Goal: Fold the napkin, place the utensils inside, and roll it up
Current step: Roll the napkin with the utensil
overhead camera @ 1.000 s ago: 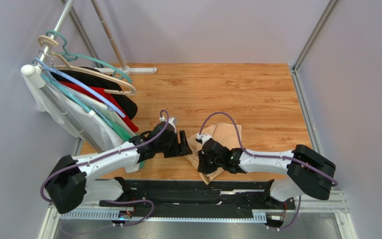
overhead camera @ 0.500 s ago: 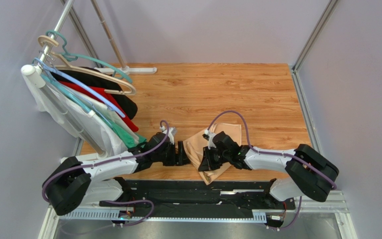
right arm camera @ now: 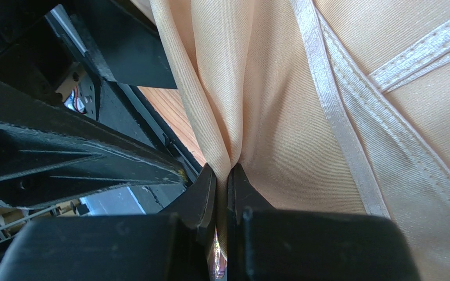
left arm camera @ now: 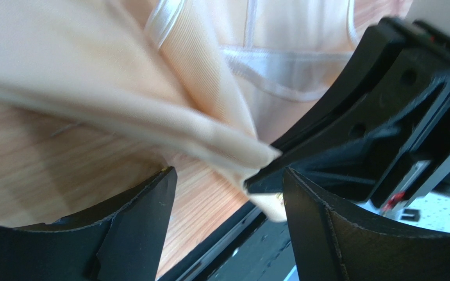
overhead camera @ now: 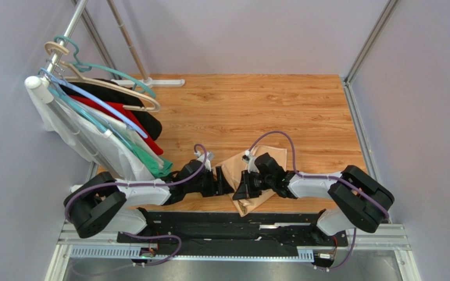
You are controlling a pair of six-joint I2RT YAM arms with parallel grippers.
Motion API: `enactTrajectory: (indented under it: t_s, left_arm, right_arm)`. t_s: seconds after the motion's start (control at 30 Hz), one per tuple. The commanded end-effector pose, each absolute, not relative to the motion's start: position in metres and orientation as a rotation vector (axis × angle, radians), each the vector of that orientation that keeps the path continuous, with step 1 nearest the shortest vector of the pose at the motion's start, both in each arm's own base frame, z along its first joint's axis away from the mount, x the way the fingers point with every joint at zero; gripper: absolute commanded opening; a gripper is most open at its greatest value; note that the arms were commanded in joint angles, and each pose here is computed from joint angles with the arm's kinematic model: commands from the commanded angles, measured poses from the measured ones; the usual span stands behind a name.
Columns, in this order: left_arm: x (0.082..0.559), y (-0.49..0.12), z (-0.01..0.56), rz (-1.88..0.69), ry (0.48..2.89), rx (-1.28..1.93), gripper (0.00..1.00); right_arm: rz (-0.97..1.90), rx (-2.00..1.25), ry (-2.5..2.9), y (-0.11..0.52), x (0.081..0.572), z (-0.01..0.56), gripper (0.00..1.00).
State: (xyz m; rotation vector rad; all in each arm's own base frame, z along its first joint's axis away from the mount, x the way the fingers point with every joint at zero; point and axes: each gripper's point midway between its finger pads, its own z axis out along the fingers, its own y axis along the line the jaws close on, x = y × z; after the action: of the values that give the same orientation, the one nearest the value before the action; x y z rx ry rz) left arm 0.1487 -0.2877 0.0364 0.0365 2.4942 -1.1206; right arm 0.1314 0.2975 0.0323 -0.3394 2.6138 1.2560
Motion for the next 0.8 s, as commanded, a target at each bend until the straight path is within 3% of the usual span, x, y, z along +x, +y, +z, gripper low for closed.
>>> enactTrajectory:
  t_s: [0.0,0.37,0.57,0.63,0.77]
  left_arm:
    - [0.142,-0.280,0.001,-1.006,2.640,-0.068,0.77]
    - [0.138,-0.268,-0.024,-0.889,2.693,-0.214,0.73]
    - [0.150,-0.258,0.009,-0.927,2.498,-0.084,0.73]
    - [0.163,-0.257,0.018,-0.885,2.430,-0.051,0.64]
    - [0.176,-0.267,0.033,-0.895,2.358,0.002,0.62]
  right_arm:
    - [1.331,-0.312,2.570,0.303,0.137,0.040,0.00]
    - [1.384,-0.265,2.560,0.300,0.140,0.036,0.00]
    - [1.401,-0.249,2.569,0.297,0.141,0.032,0.00]
    - [1.397,-0.255,2.578,0.297,0.140,0.030,0.00]
    - [1.400,-0.257,2.586,0.298,0.141,0.027,0.00]
